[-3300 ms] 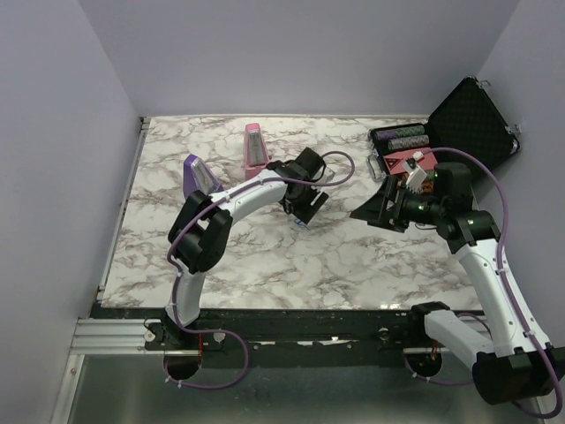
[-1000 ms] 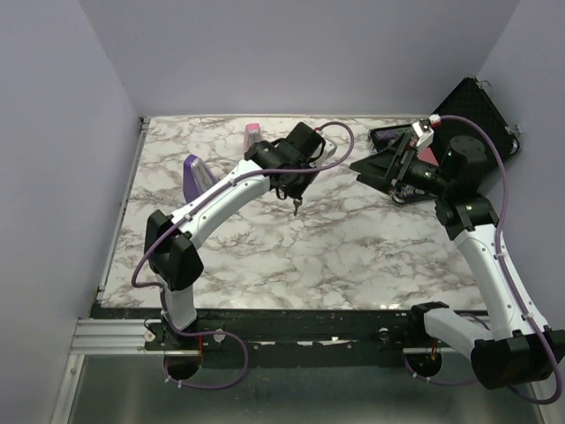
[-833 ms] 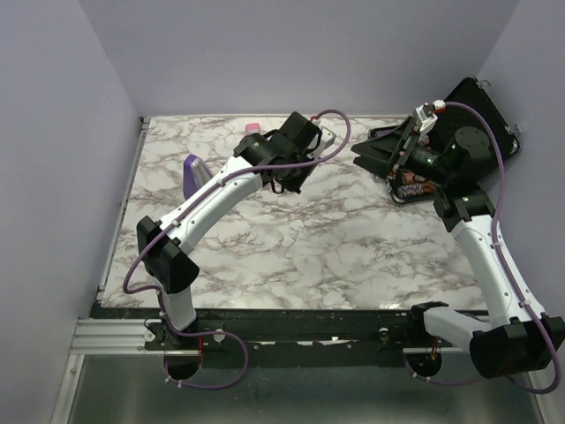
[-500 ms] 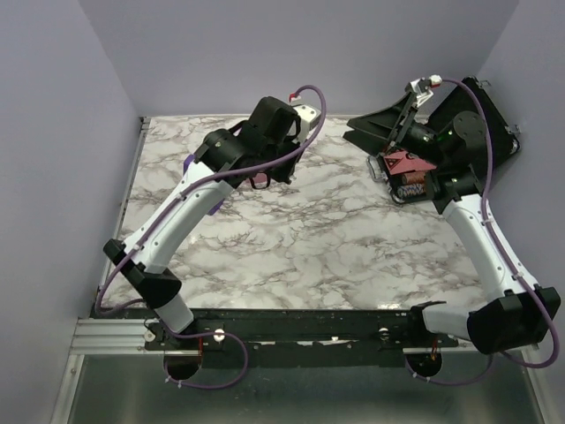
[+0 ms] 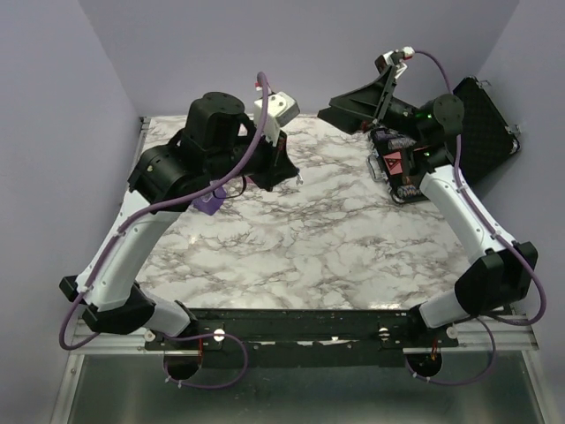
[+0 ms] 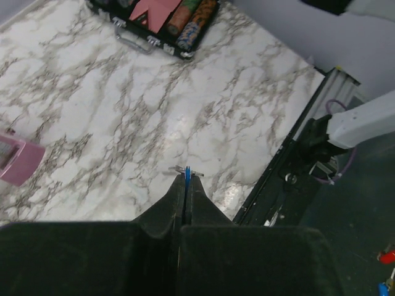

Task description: Remove the keys from the keyring

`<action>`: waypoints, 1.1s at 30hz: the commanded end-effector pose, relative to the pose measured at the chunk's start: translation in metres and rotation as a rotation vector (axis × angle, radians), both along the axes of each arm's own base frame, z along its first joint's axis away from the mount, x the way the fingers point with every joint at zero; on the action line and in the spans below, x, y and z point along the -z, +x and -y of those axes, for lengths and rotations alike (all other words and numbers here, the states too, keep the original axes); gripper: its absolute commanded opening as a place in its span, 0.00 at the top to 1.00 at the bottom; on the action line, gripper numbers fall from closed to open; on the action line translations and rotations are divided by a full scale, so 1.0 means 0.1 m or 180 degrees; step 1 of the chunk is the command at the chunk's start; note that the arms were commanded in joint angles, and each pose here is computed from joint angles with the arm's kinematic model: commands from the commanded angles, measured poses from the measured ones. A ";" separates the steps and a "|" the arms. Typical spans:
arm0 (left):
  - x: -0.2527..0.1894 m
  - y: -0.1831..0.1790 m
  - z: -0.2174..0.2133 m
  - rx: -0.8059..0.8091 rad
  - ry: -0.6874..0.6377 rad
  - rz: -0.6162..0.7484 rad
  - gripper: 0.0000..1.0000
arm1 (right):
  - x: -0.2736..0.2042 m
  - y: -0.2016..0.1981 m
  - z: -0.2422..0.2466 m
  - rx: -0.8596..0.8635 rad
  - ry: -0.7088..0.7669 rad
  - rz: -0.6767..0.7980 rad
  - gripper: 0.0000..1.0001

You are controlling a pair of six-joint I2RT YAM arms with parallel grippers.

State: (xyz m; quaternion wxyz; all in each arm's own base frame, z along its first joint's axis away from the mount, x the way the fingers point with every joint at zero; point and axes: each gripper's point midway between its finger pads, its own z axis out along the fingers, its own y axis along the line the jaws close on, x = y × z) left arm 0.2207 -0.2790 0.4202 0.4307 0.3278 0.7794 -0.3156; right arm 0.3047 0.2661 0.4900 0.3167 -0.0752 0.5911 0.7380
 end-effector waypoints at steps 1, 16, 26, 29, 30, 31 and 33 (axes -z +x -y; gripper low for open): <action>-0.50 -0.42 0.06 0.0635 -0.0496 0.0245 1.00 | -0.30 -0.32 -0.14 -0.0596 0.0232 0.0312 0.01; -1.38 -0.79 0.01 0.1207 -0.1483 0.0719 1.00 | -0.76 -1.12 -0.31 -0.1820 0.0683 0.0732 0.15; -1.61 -0.68 -0.05 0.1382 -0.1896 0.0692 1.00 | -0.80 -1.29 -0.36 -0.1943 0.0745 0.0724 0.18; -1.60 -0.64 -0.04 0.1405 -0.1924 0.0675 1.00 | -0.79 -1.27 -0.37 -0.1944 0.0833 0.0632 0.18; -1.61 -0.63 -0.04 0.1399 -0.1928 0.0692 1.00 | -0.78 -1.26 -0.37 -0.1945 0.0863 0.0596 0.19; -1.60 -0.61 -0.04 0.1383 -0.1927 0.0687 1.00 | -0.78 -1.25 -0.36 -0.1931 0.0911 0.0566 0.20; -1.60 -0.57 -0.04 0.1343 -0.1939 0.0706 1.00 | -0.76 -1.24 -0.35 -0.1911 0.0957 0.0533 0.22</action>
